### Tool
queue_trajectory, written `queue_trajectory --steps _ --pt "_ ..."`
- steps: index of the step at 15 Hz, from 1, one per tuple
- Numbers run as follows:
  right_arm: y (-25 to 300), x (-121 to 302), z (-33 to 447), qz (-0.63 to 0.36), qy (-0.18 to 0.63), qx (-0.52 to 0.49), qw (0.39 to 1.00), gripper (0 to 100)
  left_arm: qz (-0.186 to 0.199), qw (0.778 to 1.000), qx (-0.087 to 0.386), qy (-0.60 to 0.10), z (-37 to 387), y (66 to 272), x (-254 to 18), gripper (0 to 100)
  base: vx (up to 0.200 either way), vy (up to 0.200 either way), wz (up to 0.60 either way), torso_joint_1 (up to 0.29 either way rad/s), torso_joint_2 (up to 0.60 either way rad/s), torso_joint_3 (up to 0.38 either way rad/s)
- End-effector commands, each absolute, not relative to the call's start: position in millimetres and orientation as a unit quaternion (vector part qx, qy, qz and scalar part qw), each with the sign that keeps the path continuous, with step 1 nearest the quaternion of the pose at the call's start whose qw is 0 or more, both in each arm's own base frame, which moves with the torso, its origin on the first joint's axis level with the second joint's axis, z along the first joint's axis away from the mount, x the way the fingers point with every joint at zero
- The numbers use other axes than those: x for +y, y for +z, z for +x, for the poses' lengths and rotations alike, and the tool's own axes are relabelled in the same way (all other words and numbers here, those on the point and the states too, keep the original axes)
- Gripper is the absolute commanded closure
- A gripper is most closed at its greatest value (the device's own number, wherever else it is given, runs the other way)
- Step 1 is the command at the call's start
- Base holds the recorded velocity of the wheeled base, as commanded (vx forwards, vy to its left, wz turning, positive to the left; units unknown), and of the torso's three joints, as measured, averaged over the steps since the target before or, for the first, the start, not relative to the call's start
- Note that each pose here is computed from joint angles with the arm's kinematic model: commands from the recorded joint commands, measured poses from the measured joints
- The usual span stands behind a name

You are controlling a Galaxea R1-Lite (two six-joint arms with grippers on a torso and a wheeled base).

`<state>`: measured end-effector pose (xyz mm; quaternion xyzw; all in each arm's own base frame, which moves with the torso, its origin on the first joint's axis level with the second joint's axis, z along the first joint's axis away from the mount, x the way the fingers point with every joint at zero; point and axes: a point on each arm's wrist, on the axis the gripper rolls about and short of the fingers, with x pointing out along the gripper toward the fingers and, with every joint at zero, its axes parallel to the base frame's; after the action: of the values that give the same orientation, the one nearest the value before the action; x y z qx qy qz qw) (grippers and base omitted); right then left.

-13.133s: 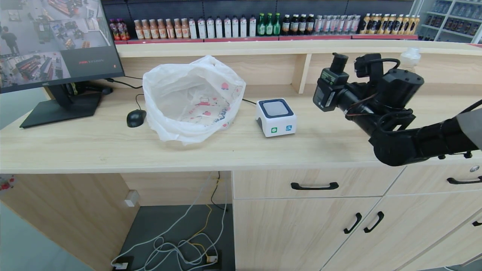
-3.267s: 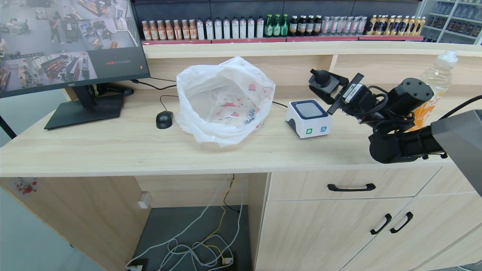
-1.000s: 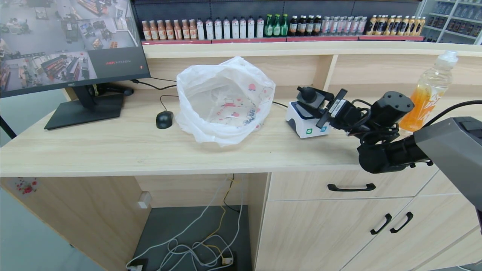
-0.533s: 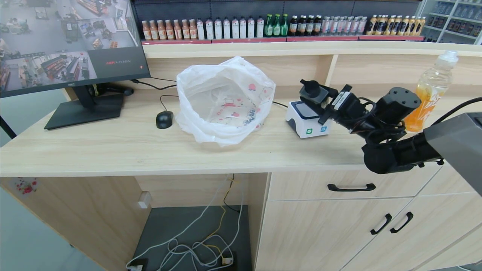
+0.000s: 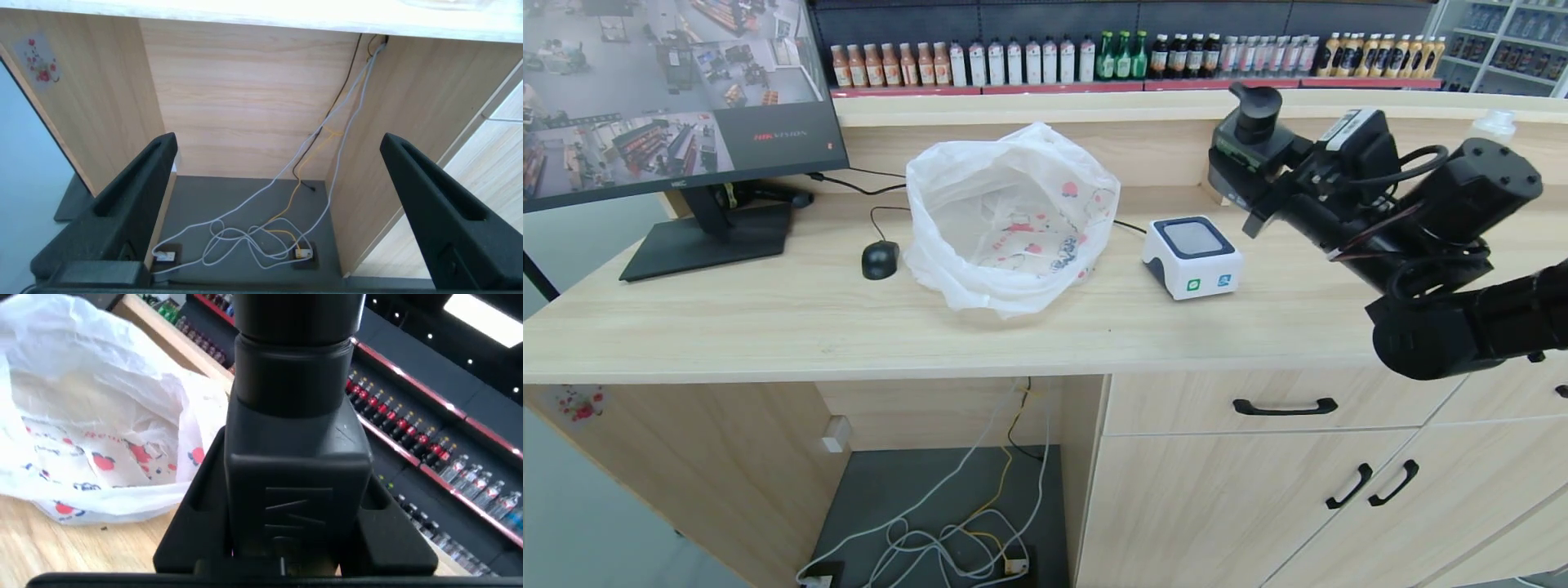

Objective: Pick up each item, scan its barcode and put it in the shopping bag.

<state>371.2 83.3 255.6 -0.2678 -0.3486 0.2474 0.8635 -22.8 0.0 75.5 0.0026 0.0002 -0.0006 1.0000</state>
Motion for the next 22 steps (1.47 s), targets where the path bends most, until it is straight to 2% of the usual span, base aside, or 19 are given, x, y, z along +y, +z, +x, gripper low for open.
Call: queue_trajectory --steps 1,4,11,13,16,22 --pt "275.4 77.8 344.8 -0.246 0.233 -0.361 0.869 100 0.002 1.0 0.0 -0.001 -22.8 75.5 0.0 0 0.0 0.0 0.0 0.0 0.0 0.0" --pt "273.0 71.8 323.2 -0.195 0.208 -0.351 0.892 100 0.003 1.0 0.0 -0.001 -22.8 75.5 0.0 0 0.0 0.0 0.0 0.0 0.0 0.0" --pt "230.1 78.3 290.0 -0.042 0.156 -0.265 0.951 100 0.002 1.0 0.0 -0.001 -22.8 75.5 0.0 0 0.0 0.0 0.0 0.0 0.0 0.0" --pt "227.6 87.9 282.1 0.0 0.146 -0.252 0.957 100 0.002 1.0 0.0 0.0 -22.8 75.5 0.0 0 0.2 -0.2 0.0 0.002 0.0 0.005" --pt "227.6 89.7 281.6 0.017 0.144 -0.249 0.958 100 0.002 1.0 0.0 0.0 -22.8 75.5 0.0 0 0.2 -0.067 0.0 -0.002 0.0 0.007" --pt "231.8 95.6 280.3 0.019 0.155 -0.257 0.954 100 0.002 1.0 0.0 0.0 -22.8 75.5 0.0 0 0.0 0.0 0.0 0.0 0.0 0.0"
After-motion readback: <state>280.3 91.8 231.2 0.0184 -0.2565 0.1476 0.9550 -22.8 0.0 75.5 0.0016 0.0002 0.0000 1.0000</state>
